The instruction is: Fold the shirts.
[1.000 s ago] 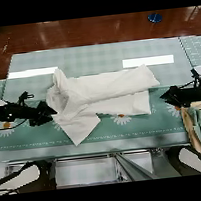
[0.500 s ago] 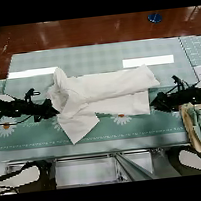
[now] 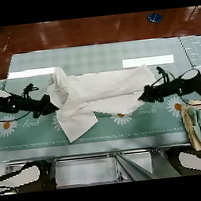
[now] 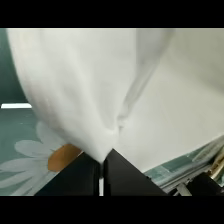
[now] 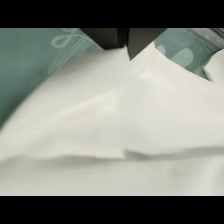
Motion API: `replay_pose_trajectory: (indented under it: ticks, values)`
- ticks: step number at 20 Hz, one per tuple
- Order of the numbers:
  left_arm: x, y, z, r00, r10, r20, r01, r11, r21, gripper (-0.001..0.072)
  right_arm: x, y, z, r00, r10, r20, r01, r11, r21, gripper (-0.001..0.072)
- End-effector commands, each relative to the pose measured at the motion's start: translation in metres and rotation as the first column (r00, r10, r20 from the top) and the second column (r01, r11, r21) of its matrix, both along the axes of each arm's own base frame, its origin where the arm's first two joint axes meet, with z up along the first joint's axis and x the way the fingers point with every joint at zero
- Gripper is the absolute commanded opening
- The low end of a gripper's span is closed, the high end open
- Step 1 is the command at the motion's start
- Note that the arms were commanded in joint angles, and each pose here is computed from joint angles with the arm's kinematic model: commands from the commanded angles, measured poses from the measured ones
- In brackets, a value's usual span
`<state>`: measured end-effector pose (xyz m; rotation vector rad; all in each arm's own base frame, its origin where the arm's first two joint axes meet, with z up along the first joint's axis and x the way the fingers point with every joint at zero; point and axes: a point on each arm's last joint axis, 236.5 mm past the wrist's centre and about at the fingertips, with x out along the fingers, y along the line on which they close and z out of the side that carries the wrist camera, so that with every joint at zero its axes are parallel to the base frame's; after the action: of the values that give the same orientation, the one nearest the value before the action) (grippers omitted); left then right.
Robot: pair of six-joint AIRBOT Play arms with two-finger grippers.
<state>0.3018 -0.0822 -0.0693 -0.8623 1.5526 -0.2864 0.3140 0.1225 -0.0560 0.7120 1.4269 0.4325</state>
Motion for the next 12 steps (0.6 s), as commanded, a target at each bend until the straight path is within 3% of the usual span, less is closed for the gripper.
replay_pose_trajectory:
  ticks: [1, 3, 6, 10, 12]
  values:
    - [0.041, -0.006, 0.081, 0.984, -0.013, 0.179, 0.036, 0.991, -0.125, 0.0022, 0.053, 0.010, 0.099, 0.967, 0.042, 0.252, -0.051, 0.998, 0.028, 0.0018]
    - [0.094, 0.001, 0.181, 0.883, 0.066, 0.465, 0.004, 0.989, -0.147, 0.0021, 0.091, -0.003, 0.196, 0.883, 0.016, 0.468, -0.002, 1.000, -0.030, 0.0019]
    - [0.120, 0.014, 0.359, 0.546, 0.077, 0.834, -0.053, 0.997, -0.057, 0.0021, 0.099, -0.020, 0.351, 0.685, 0.032, 0.728, 0.079, 0.990, -0.118, 0.0019]
    - [0.052, 0.008, 0.532, 0.109, -0.098, 0.989, -0.155, 0.981, 0.115, 0.0021, 0.038, -0.021, 0.487, 0.416, 0.119, 0.901, 0.138, 0.972, -0.192, 0.0019]
    - [0.012, 0.012, 0.574, 0.005, -0.180, 0.984, -0.258, 0.950, 0.175, 0.0021, 0.005, -0.033, 0.512, 0.347, 0.138, 0.928, 0.222, 0.949, -0.224, 0.0018]
